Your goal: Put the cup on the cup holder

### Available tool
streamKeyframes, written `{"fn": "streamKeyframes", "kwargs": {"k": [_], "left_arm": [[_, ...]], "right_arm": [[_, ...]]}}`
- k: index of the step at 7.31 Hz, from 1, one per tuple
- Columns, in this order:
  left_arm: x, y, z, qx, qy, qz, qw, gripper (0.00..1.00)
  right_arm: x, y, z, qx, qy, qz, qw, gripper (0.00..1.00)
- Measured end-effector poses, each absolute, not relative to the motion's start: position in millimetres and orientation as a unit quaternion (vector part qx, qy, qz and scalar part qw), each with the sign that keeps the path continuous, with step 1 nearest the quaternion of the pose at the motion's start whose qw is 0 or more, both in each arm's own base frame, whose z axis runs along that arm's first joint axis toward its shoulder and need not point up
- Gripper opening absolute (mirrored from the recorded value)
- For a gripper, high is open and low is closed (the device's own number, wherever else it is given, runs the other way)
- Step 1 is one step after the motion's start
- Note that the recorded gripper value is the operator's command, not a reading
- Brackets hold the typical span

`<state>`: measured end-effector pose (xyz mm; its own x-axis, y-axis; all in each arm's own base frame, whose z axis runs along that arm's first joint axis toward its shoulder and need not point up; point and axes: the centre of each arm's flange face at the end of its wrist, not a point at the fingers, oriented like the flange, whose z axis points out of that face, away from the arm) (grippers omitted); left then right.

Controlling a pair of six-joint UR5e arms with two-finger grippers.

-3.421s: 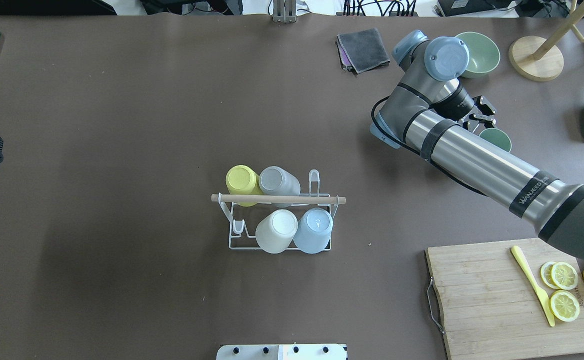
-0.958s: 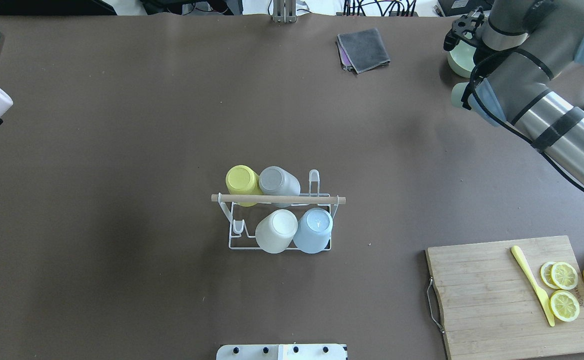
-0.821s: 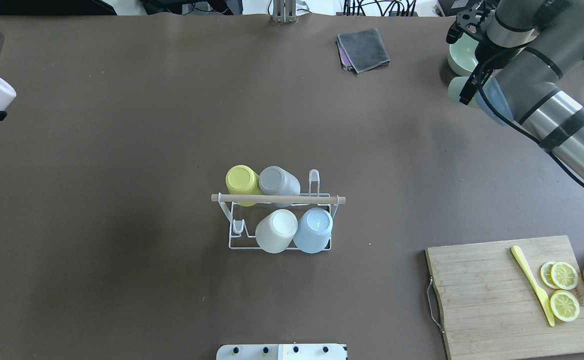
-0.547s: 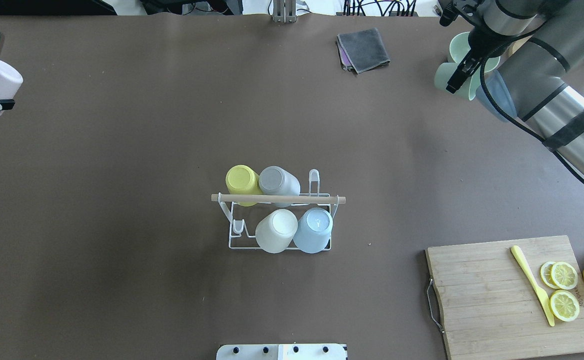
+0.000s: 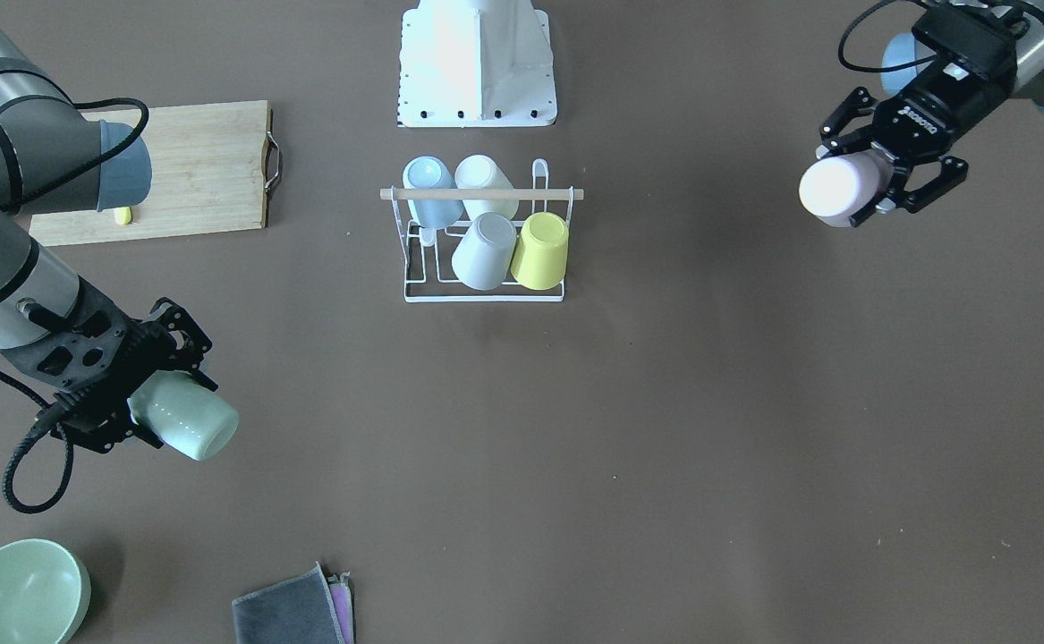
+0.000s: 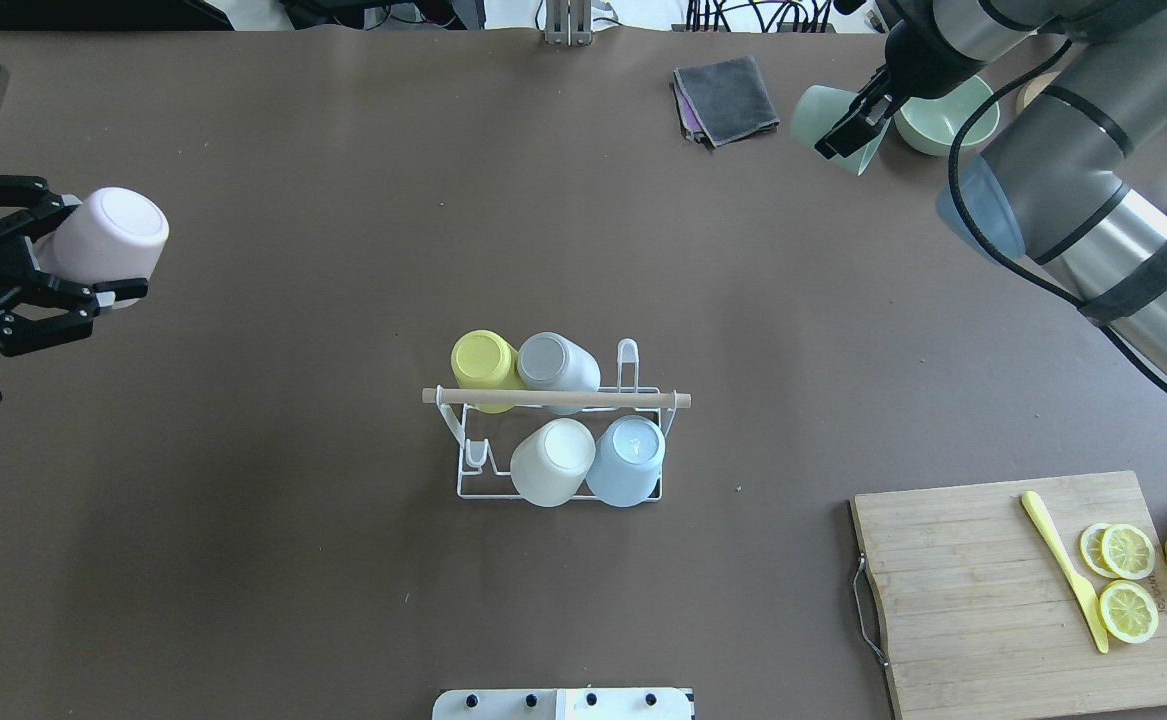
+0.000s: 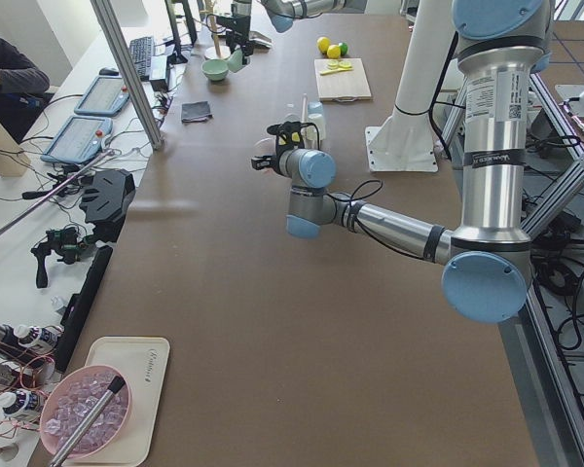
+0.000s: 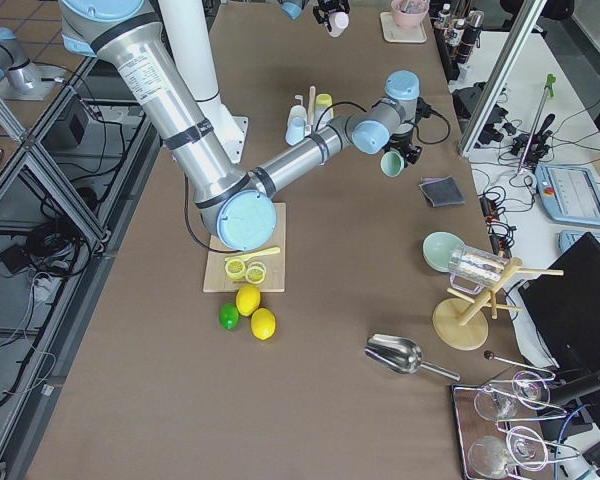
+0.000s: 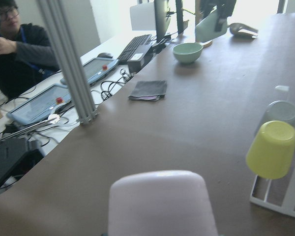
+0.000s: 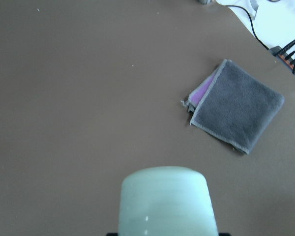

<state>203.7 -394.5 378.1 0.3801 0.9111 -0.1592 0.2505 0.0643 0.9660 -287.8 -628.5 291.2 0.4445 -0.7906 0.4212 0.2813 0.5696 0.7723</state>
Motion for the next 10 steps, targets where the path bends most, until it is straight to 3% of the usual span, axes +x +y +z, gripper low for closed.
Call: {"fn": "streamKeyframes", "kwargs": {"k": [5,10], "left_arm": [[322,-322,299,0.67,0.568,0.278,0.389,0.0],[411,-300,271,0.687,0.573,0.264,0.359,0.0]], "right_arm": [[-282,-595,294,0.41,-0.494,-0.256,0.723,0.0],[-356,-519,286,0.494,-0.593,-0.183,0.609,0.0]]}}
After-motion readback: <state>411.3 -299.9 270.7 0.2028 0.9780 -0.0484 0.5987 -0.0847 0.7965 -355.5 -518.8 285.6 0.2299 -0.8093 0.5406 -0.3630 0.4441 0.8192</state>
